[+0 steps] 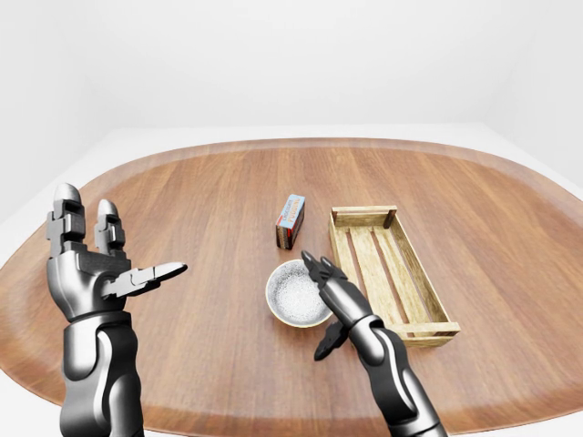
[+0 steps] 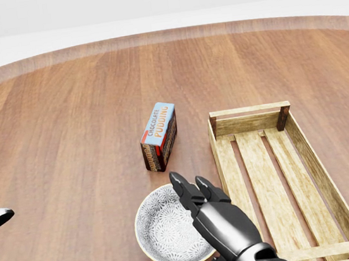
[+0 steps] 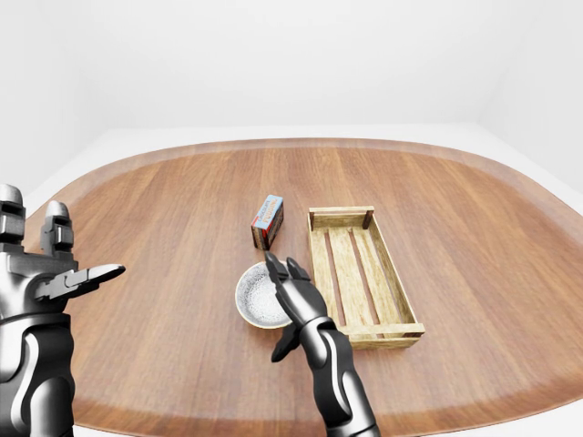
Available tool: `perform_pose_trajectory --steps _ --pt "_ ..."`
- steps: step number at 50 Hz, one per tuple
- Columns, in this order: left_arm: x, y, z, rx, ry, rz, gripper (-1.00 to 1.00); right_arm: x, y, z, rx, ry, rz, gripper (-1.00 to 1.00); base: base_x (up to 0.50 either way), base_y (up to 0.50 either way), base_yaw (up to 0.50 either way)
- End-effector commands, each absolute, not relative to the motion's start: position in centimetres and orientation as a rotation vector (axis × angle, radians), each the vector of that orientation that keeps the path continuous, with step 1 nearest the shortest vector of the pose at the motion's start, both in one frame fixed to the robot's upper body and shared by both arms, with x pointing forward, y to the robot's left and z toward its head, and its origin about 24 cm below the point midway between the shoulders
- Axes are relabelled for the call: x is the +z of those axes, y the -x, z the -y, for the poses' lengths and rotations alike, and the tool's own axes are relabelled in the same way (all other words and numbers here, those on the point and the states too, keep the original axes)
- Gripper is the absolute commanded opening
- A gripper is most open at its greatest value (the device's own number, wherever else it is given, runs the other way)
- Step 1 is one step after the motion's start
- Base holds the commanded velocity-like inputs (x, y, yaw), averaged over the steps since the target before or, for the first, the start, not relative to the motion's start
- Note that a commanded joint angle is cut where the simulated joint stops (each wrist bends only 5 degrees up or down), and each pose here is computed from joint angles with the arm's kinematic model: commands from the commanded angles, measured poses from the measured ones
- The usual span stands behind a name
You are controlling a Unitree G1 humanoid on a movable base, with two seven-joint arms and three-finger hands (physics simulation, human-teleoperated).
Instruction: Pick up the bowl on the left and put it in the tray.
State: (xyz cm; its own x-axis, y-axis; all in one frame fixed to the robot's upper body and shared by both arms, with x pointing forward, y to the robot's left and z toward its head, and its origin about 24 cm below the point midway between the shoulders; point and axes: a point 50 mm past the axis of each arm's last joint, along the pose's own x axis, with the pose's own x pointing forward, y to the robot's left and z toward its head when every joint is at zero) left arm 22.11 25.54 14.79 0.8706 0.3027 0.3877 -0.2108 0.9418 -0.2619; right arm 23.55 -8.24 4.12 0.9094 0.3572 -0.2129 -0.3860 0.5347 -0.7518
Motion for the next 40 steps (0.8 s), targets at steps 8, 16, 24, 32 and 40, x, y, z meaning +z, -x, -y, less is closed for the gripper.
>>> perform_pose_trajectory --steps 8,16,24,32,40 --pt "14.9 -22.1 -25.6 0.272 0.216 0.443 1.00 3.1 -24.0 8.2 0.480 0.928 -0.083 1.00 0.00 0.00 0.00" --pt "14.9 -22.1 -25.6 0.273 0.215 0.442 1.00 2.9 -24.5 8.2 0.504 0.951 -0.102 1.00 0.00 0.00 0.00" --pt "15.0 -22.0 -25.6 0.274 0.216 0.448 1.00 2.3 -24.7 8.5 0.503 0.945 -0.134 1.00 0.00 0.00 0.00" --pt "15.1 -21.9 -25.7 0.276 0.216 0.451 1.00 2.3 -24.8 8.4 0.516 0.964 -0.139 1.00 0.00 0.00 0.00" --pt "15.0 -22.0 -25.8 0.278 0.217 0.447 1.00 1.9 -25.3 8.5 0.518 0.962 -0.160 1.00 0.00 0.00 0.00"
